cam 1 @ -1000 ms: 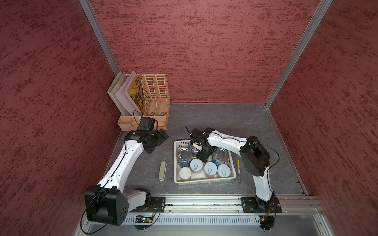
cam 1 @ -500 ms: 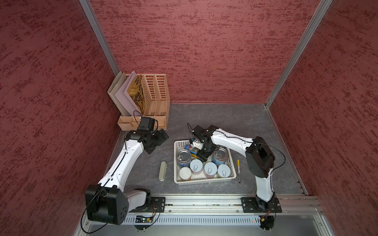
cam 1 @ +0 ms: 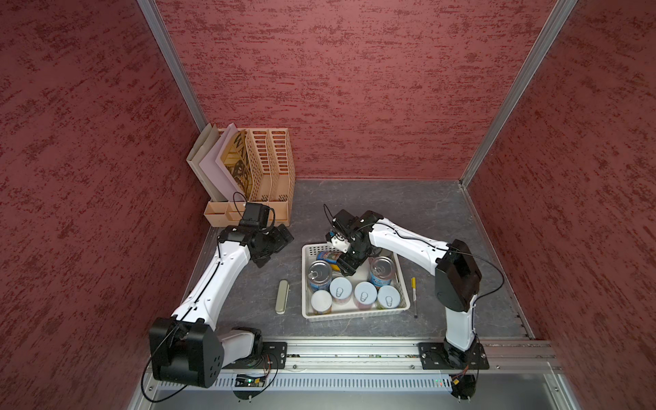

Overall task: Put the canned food in the basket
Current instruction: Adjust the canned food in the basket.

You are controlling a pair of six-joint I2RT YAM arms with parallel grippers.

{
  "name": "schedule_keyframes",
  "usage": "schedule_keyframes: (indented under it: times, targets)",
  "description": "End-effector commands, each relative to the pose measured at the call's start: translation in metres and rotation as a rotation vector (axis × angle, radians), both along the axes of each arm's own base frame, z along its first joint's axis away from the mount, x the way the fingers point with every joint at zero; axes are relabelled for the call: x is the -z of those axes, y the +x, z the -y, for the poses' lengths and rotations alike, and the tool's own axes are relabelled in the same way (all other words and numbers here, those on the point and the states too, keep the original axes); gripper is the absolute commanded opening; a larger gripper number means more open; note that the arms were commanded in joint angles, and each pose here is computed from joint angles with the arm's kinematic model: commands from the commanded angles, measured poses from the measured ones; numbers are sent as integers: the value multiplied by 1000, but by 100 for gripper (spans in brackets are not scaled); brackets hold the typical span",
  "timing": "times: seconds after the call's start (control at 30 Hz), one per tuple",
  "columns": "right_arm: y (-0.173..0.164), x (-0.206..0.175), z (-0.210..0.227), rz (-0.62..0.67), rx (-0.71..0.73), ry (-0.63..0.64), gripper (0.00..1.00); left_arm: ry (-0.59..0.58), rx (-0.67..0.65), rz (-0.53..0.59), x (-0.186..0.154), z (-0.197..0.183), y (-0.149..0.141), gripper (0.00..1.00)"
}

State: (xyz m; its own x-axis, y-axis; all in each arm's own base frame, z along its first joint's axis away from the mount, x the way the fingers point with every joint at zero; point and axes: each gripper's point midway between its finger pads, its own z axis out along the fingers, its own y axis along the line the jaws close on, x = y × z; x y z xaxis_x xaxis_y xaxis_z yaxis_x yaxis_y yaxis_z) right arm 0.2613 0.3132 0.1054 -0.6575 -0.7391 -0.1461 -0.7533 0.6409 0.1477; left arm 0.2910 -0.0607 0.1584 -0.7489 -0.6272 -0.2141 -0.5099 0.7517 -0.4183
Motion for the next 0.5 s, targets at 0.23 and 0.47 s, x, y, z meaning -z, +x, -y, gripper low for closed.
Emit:
schedule_keyframes:
  times: [0.23, 0.47]
  targets:
    - [49, -65, -46, 179, 153, 203, 55, 1, 8, 15, 0, -1, 3, 100]
    - [68, -57, -66, 163, 193, 195, 55, -2, 11, 15, 0, -1, 3, 100]
